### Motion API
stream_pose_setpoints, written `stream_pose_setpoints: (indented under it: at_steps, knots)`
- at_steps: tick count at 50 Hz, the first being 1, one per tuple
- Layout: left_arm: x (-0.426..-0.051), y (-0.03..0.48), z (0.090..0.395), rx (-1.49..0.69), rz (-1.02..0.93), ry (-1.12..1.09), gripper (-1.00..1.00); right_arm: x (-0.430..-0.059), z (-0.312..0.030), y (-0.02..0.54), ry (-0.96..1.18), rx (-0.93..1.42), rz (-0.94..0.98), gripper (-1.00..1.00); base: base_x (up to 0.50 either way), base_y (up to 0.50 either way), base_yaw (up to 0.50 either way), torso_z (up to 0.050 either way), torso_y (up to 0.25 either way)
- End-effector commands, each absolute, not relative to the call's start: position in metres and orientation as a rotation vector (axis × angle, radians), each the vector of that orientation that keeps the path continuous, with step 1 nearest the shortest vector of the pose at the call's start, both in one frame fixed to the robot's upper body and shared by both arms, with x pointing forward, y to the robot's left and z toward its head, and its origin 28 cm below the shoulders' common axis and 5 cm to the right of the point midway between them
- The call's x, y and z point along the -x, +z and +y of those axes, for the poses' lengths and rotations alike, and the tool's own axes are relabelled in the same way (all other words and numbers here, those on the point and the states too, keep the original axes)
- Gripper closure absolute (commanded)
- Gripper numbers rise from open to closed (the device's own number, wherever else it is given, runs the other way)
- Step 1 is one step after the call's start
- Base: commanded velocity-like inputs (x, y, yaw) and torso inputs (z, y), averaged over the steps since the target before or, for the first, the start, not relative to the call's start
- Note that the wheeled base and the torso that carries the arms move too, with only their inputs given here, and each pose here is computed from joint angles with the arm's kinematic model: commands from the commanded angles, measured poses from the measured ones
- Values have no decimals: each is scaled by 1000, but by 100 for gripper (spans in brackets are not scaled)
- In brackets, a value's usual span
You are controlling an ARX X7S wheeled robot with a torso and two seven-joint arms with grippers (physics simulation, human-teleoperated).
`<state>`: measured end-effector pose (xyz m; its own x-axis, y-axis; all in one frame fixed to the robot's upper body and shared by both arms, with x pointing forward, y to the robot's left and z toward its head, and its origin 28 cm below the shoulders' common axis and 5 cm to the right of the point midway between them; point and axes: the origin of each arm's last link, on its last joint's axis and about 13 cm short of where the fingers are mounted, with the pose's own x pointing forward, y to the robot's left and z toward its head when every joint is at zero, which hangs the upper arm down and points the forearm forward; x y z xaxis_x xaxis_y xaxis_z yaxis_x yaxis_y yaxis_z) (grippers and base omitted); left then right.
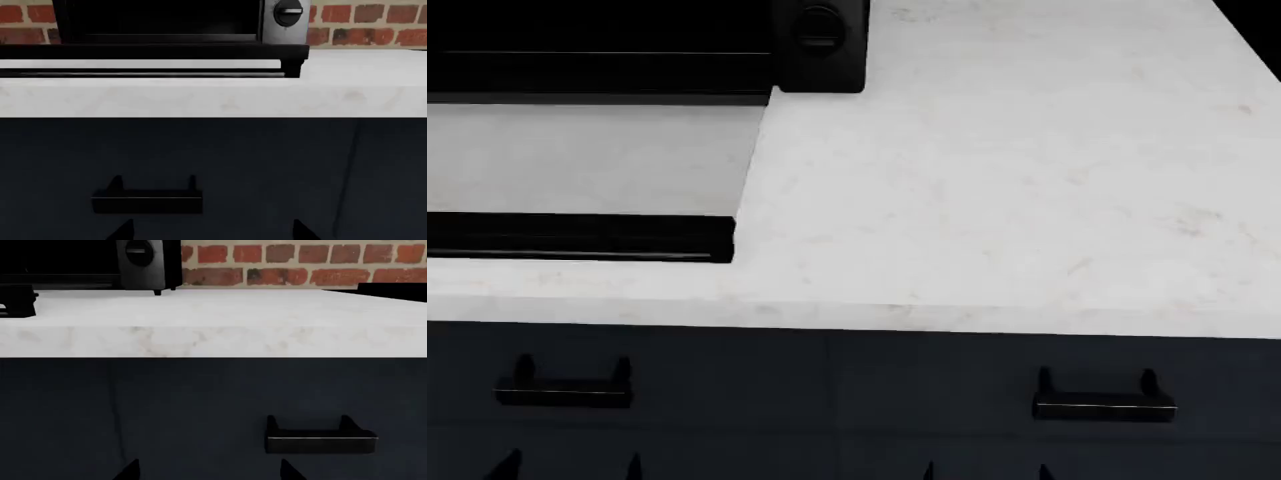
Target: Close the toaster oven door.
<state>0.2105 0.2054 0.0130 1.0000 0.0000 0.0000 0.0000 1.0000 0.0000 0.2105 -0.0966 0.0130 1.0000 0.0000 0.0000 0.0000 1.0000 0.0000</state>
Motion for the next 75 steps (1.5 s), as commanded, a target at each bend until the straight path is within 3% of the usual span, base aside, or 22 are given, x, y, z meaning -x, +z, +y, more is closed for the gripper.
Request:
stream_pose_setpoints:
  at_steps: [1, 11, 60, 75]
  knots:
    - [-210, 13, 206, -10, 0, 0, -100, -210, -96, 13, 0, 0, 0, -100, 0, 0, 0, 0, 0]
    - [-209, 13, 204, -4, 8, -18, -100, -210, -97, 16, -40, 53, -4, -100, 0, 17, 0, 0, 0]
    - [-207, 22, 207, -5, 4, -12, -100, -205, -97, 29, -73, 81, -38, -100, 0, 500, 0, 0, 0]
    - [-208, 28, 207, -15, -13, -14, -100, -204, -97, 46, -80, 100, -71, -100, 0, 111, 0, 0, 0]
